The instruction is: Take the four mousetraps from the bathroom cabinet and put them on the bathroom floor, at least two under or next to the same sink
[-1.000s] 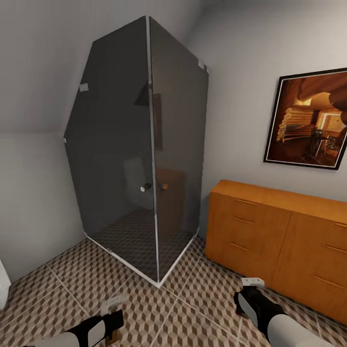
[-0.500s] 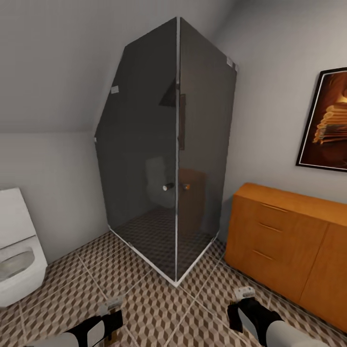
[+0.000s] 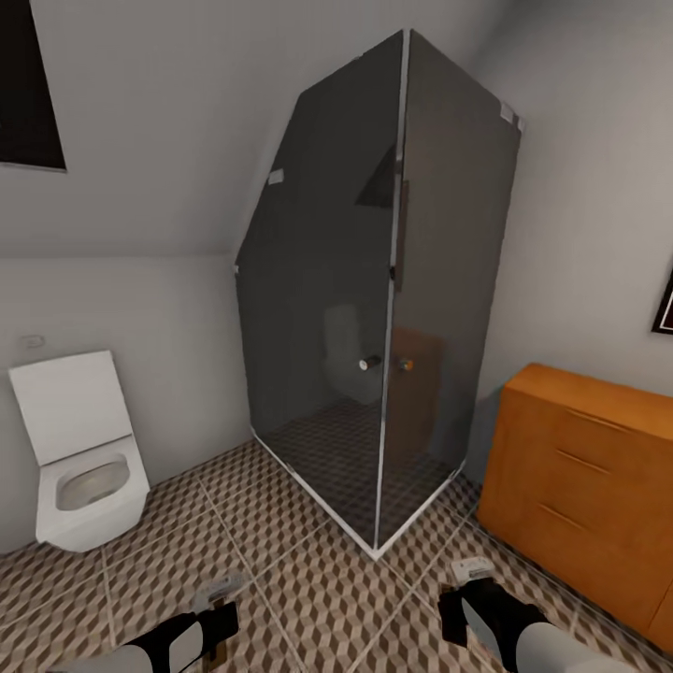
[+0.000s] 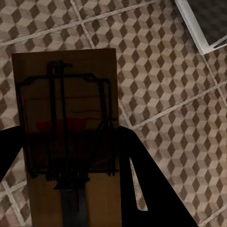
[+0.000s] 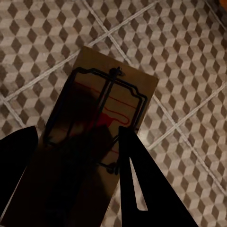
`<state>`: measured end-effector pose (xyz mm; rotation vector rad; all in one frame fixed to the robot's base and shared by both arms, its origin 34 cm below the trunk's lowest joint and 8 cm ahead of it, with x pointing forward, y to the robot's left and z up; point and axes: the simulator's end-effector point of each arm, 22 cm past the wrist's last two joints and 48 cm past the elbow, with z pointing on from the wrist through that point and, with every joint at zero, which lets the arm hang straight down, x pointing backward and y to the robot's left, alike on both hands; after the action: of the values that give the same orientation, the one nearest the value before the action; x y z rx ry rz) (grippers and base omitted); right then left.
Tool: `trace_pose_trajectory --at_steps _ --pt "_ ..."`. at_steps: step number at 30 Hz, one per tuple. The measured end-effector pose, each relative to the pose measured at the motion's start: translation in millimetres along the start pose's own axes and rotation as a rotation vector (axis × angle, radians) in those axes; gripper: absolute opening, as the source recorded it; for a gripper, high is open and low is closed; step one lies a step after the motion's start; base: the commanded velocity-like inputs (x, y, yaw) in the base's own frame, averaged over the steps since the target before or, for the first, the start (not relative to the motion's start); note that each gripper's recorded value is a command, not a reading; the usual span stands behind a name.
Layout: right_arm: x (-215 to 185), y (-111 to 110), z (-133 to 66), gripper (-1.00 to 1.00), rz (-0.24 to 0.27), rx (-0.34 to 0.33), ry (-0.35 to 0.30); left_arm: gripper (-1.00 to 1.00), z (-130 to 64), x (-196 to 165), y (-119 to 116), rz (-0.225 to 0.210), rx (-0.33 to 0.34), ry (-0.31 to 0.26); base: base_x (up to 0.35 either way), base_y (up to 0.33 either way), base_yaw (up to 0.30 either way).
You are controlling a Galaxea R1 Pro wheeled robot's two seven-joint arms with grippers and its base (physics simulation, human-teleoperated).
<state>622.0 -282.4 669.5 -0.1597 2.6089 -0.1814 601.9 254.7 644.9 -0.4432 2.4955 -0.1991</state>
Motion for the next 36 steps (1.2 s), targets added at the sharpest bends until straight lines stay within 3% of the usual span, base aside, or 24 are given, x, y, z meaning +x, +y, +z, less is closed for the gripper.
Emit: trace_pose_trajectory --at_steps 36 --pt "-0.5 -1.8 -0.1 -1.00 -0.004 0.014 -0.001 -1.00 0.1 0.9 -1.7 0.001 0.002 0.001 0.000 0.000 0.300"
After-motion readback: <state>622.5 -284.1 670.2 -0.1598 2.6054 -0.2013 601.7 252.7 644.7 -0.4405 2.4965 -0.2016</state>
